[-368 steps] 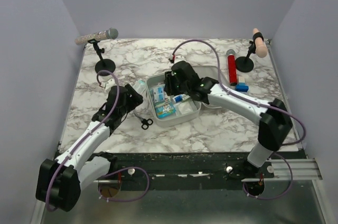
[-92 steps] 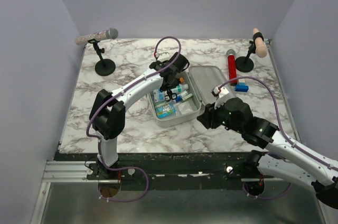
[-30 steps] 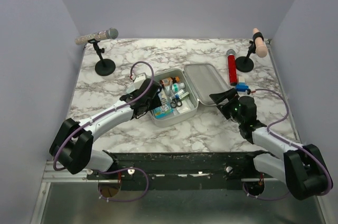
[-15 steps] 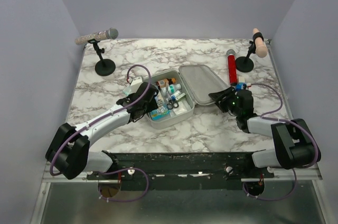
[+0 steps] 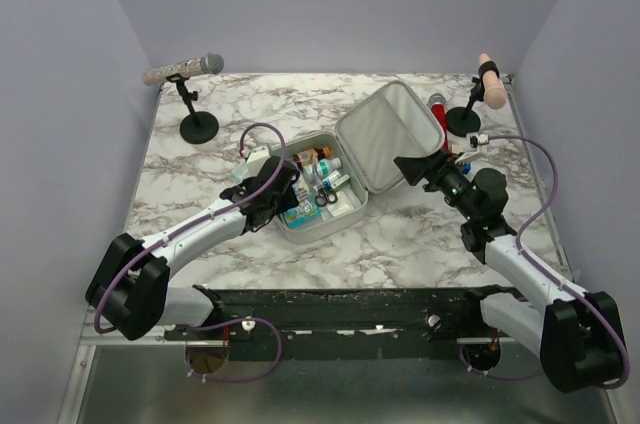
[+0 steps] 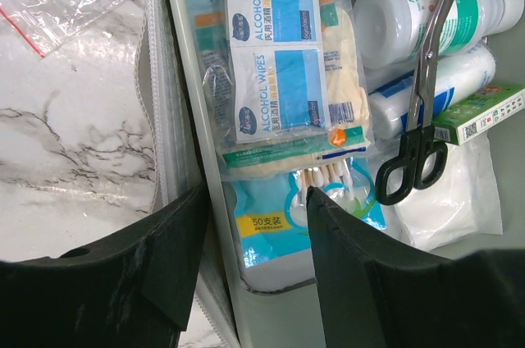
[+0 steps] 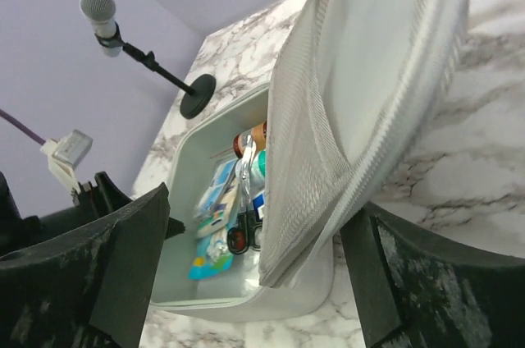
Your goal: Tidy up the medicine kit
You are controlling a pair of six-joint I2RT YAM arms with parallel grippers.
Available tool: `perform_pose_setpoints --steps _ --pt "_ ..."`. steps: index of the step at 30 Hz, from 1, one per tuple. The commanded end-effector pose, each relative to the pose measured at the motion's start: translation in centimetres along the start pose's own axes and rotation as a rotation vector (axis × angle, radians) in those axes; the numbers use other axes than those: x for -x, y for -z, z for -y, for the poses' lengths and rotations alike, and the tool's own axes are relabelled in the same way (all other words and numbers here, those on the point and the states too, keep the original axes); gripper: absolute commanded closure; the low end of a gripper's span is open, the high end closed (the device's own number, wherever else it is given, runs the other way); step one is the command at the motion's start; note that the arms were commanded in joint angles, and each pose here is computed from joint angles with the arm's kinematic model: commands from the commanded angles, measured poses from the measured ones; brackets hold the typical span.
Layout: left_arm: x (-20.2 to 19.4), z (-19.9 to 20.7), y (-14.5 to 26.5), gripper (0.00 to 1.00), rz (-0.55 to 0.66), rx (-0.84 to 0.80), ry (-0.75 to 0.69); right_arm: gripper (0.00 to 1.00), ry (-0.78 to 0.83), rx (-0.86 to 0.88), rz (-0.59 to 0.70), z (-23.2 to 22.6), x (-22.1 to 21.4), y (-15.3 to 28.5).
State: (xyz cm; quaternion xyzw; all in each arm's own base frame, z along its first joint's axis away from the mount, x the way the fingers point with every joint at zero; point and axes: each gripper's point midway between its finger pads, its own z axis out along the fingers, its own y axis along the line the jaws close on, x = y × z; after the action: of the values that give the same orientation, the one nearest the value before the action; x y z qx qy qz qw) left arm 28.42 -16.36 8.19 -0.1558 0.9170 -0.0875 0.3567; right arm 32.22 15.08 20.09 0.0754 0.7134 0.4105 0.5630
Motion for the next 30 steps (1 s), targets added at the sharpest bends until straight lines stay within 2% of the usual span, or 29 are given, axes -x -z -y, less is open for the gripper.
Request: perform_pose_setpoints --steps 1,7,14,17,21,25,28,30 --pt "-3.3 -4.3 -0.5 0.36 -0.104 0.140 -0.082 0.08 0.141 0.064 0.027 -1.9 1.8 0.2" --pt "-3.3 -4.2 -0.4 0.36 -0.108 0.131 -0.086 0.07 0.134 0.130 0.017 -4.2 3.5 -1.0" --pt "-2.8 -3.9 0.1 0.36 -0.090 0.112 -0.079 0.06 0.100 0.093 0.036 -4.9 5.9 -2.6" --pt "-2.6 -3.7 0.3 0.36 -0.079 0.097 -0.072 0.20 0.104 0.068 -0.025 -4.7 6.0 -3.8" --pt "-1.6 -3.1 0.9 0.36 -0.054 0.075 -0.058 0.50 0.103 0.037 -0.105 -4.1 5.3 -4.5" --pt "0.5 -2.1 2.4 0.35 -0.001 0.043 -0.037 0.66 0.121 0.011 -0.113 -4.2 5.6 -4.0" --pt "2.3 -1.5 3.6 0.30 0.040 0.020 -0.019 0.78 0.140 -0.017 -0.116 -4.2 5.8 -3.1" --pt "3.3 -1.5 4.2 0.27 0.052 0.019 -0.004 0.81 0.150 -0.050 -0.114 -3.8 5.8 -2.3"
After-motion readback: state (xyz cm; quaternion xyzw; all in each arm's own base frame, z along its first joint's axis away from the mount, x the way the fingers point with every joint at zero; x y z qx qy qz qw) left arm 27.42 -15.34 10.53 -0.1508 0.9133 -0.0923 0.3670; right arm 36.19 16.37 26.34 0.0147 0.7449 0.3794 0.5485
